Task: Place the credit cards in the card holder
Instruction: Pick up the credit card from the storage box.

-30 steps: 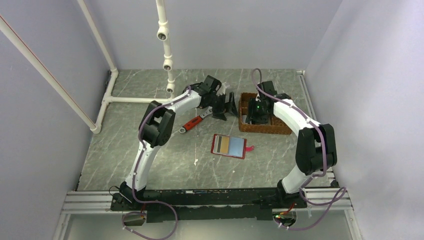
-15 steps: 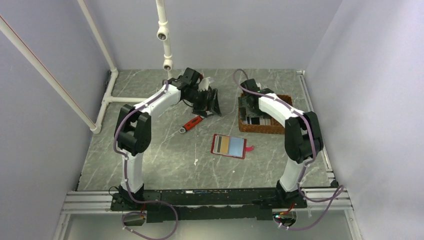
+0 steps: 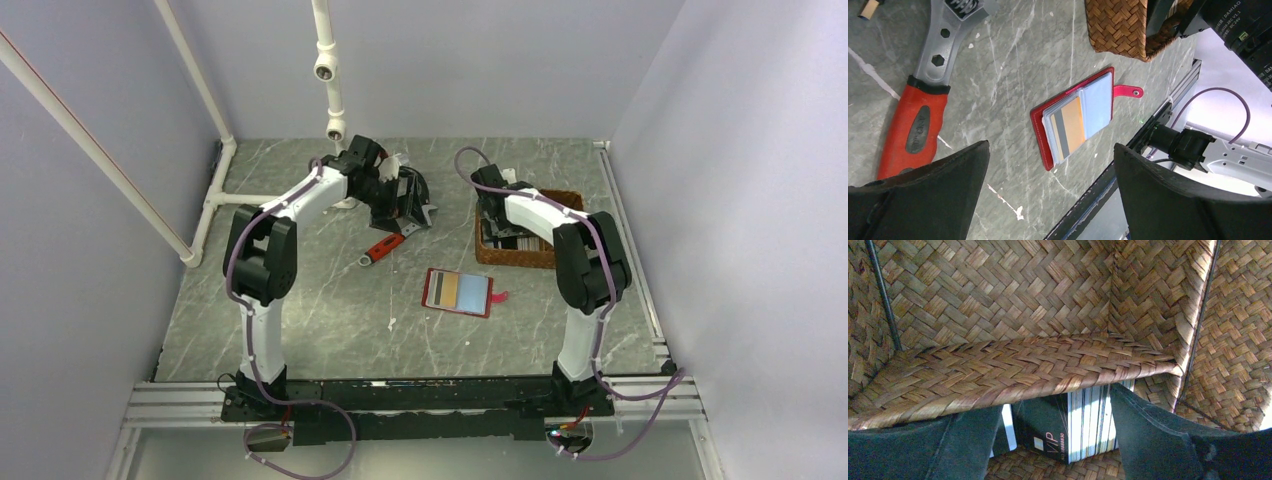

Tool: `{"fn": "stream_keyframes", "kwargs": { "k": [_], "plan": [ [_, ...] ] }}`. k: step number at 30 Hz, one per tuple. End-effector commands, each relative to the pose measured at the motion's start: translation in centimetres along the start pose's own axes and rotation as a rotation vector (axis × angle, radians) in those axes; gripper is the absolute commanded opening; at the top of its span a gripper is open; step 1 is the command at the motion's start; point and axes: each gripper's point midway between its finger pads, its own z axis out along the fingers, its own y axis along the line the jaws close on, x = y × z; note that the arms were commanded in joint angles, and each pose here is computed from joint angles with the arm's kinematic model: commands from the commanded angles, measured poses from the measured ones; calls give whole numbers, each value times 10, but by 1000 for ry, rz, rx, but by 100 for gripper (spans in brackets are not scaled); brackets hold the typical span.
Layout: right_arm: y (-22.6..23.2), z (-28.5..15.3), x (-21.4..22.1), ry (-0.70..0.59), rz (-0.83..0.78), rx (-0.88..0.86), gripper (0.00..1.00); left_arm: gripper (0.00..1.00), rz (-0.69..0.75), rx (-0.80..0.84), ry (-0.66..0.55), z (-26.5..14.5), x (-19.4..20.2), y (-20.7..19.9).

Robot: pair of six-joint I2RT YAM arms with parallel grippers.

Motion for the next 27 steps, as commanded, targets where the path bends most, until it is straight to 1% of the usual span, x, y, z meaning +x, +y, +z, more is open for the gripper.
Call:
{"fn": "stream_keyframes", "kwargs": {
  "k": [1,2,4,7,11,14,19,27],
  "plan": [
    [8,21,26,62,-23,4,74,99,40,34,2,2,-5,-7],
    [9,20,27,65,-18,-9,68,99,37,35,2,2,-5,-7],
    [11,16,29,68,-9,-31,58,99,30,37,2,4,-5,-6],
    [10,13,30,76,-5,-33,38,99,21,46,2,6,-6,-8],
    [15,6,25,66,11,-61,19,99,18,51,-1,9,-6,-10],
    [21,-2,20,48,8,-80,14,99,22,49,-1,10,-6,-12],
    [31,-9,10,38,31,-135,0,99,28,52,-2,11,-6,-16],
    [52,-22,4,46,91,-297,0,99,36,52,0,10,-4,-19]
  ]
}}
